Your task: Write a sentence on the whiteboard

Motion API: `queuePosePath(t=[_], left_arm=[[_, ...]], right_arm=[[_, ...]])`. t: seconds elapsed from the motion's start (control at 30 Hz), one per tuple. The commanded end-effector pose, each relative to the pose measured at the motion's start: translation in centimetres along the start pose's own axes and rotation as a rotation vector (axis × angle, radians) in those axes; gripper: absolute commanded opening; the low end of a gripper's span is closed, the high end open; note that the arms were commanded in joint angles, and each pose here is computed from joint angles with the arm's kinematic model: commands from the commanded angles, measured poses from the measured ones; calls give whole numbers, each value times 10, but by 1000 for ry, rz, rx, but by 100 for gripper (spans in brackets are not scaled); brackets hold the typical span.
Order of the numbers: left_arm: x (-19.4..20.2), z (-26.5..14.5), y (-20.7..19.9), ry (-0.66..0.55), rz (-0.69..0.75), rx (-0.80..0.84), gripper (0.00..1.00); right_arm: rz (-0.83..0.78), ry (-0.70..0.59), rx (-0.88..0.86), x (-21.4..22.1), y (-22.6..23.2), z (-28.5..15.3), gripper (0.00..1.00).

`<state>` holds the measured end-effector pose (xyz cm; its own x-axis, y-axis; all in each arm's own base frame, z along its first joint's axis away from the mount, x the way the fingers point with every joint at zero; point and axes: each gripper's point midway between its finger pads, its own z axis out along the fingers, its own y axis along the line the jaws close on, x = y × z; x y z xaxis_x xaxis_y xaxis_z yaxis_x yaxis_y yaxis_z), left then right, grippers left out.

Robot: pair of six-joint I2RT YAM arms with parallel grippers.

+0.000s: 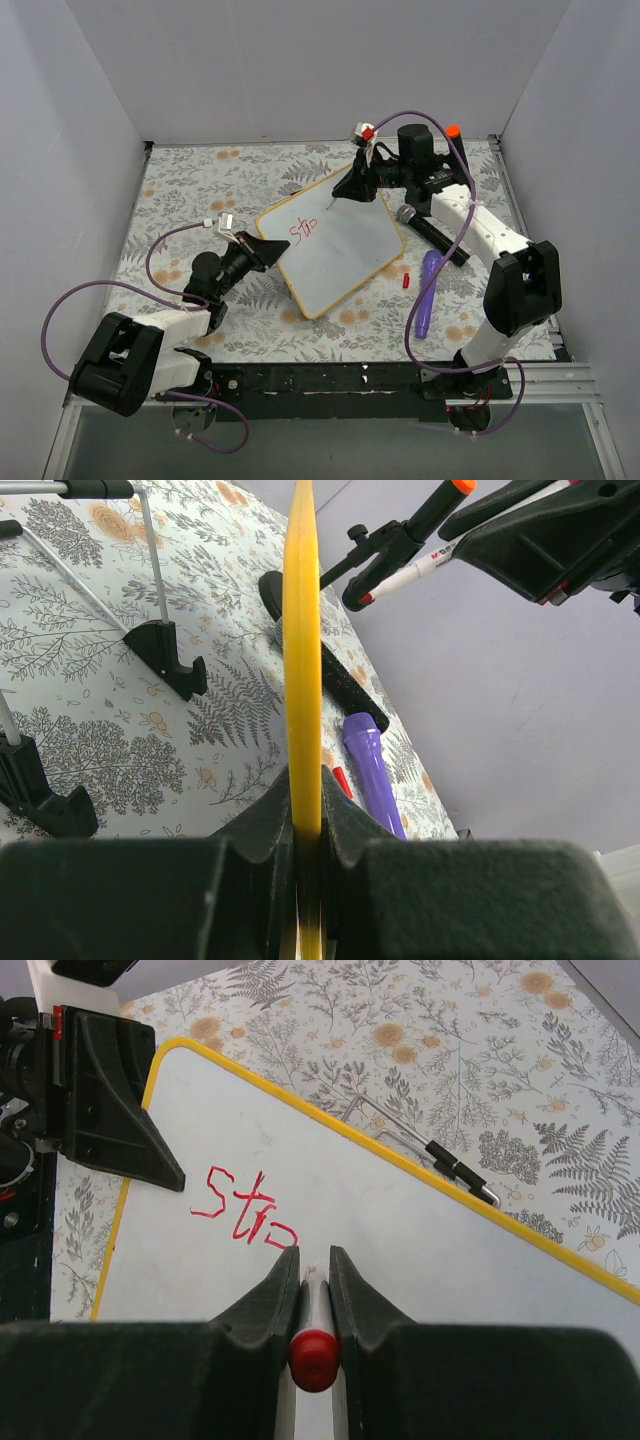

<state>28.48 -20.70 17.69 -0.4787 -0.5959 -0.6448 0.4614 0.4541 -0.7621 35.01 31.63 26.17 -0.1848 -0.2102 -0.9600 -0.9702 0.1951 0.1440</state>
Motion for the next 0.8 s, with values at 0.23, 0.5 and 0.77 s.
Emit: queuePosePath(t=[0.23,0.5,0.77], left_arm=[[-13,2,-29,-28,76,116,0],[-13,-1,-30,-27,82,116,0],[-11,-1,-30,-15,99,117,0]], right_arm=[[-54,-64,-41,-15,18,-17,1],[-70,-64,-58,-10,21,-17,1],[-101,-35,-30,-6,12,-18,1]])
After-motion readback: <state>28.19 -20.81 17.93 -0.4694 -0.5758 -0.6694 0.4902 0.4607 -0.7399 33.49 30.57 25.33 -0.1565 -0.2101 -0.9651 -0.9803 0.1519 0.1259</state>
